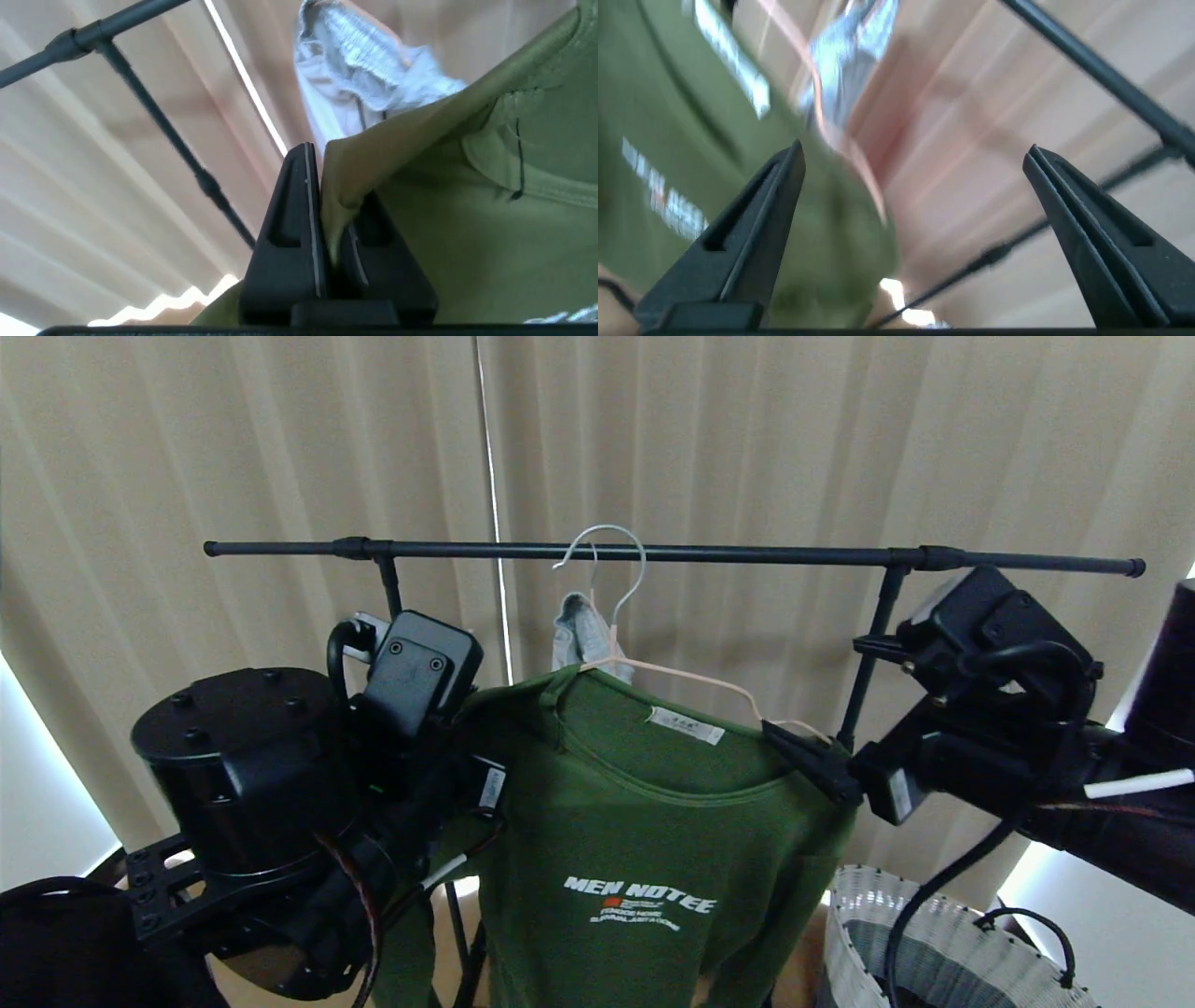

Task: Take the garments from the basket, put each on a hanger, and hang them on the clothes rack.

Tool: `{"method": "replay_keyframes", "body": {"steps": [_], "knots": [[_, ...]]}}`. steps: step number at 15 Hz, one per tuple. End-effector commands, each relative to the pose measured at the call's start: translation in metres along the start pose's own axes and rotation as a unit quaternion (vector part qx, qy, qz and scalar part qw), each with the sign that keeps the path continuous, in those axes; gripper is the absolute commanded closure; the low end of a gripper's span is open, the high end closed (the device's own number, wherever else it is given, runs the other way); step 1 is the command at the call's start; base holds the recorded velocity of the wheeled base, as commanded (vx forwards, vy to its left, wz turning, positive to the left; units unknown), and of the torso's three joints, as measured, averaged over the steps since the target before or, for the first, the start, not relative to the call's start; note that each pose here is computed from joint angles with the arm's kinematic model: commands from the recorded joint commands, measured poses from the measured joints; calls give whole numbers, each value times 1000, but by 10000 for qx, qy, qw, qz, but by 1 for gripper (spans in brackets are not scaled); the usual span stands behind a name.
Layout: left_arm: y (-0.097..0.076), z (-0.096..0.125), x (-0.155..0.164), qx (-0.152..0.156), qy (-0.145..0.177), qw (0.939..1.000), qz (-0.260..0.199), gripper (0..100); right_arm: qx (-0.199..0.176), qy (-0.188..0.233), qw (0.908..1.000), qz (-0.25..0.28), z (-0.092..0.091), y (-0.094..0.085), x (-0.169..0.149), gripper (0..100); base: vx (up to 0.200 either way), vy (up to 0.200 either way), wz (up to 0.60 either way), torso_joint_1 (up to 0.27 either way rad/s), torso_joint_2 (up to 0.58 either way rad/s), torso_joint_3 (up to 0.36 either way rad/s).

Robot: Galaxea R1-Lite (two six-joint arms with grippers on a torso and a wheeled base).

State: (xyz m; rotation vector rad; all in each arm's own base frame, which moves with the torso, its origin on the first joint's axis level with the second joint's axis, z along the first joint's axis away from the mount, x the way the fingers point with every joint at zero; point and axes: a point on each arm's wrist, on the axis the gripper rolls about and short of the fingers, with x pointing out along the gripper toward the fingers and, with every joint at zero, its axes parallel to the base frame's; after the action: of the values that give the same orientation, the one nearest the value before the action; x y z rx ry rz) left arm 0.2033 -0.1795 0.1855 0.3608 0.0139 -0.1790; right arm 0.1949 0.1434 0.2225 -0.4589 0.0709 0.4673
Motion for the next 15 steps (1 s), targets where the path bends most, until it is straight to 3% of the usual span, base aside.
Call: {"method": "replay_keyframes", "body": {"steps": [1,5,10,11,15], "knots": [[-3,-1,2,20,-1,10000,-24,100,-42,139,9999,82,2,9,31,0,0,0,0,0,0,0],[-10,1,-1,22,-60,9998,-165,100,-30,204,9998,-5,4,8,57,0,0,0,0,0,0,0],[-13,-3,1,55,6,9998,-187,100,-127,186,9997,-4,7,10,63,0,0,0,0,0,0,0],[-13,-3,1,63,5,9998,-187,100,-127,186,9997,-4,7,10,63,100,0,0,0,0,0,0],[-13,-3,1,64,20,9998,-184,100,-146,135,9998,33,9,13,62,100,0,0,0,0,0,0]]}}
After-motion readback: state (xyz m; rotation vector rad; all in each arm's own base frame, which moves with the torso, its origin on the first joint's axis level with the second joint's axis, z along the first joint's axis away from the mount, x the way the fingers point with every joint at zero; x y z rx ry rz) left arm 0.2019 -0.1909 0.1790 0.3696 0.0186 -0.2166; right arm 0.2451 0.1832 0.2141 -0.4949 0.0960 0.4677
